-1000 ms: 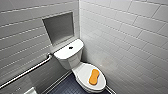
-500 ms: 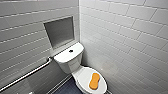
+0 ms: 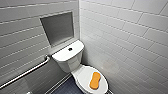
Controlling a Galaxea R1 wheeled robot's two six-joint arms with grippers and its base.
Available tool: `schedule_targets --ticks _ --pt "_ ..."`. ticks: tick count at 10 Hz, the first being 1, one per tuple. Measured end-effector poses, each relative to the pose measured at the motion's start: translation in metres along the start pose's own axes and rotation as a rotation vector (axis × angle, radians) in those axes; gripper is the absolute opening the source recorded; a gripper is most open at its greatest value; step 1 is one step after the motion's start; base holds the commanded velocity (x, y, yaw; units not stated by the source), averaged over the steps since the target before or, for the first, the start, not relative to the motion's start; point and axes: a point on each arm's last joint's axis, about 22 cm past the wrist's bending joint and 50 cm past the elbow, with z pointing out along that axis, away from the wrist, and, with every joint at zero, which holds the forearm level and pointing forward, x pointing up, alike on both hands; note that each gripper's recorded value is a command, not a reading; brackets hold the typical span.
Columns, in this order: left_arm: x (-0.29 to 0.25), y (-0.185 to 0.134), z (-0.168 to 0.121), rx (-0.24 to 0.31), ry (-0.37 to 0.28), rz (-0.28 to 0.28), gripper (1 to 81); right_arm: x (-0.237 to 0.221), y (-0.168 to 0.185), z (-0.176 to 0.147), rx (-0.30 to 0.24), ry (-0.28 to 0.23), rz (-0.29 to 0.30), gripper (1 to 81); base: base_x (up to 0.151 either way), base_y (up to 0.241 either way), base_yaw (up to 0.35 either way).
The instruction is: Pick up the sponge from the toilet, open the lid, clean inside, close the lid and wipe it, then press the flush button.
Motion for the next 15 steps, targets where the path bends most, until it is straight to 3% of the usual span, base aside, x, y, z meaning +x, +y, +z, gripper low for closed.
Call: schedule_targets --ticks 6,8,10,13,15 --pt "0.002 -0.008 0.036 -0.014 -0.072 -0.033 81.1 0.07 0.006 0.058 0.021 -0.013 0.021 81.1 0.0 0.0 0.0" --pt "0.01 -0.01 0.04 -0.013 -0.065 -0.033 81.1 0.105 -0.015 0.066 0.05 0.004 0.006 81.1 0.0 0.0 0.0" --pt "0.008 -0.008 0.04 -0.016 -0.072 -0.036 81.1 0.122 -0.042 0.083 0.075 -0.016 -0.019 81.1 0.0 0.0 0.0" --pt "0.008 -0.008 0.042 -0.017 -0.074 -0.036 81.1 0.142 -0.051 0.105 0.056 -0.026 -0.028 81.1 0.0 0.0 0.0" --pt "0.016 -0.015 0.051 -0.014 -0.068 -0.031 81.1 0.175 -0.065 0.112 0.067 0.004 -0.054 81.1 0.0 0.0 0.0"
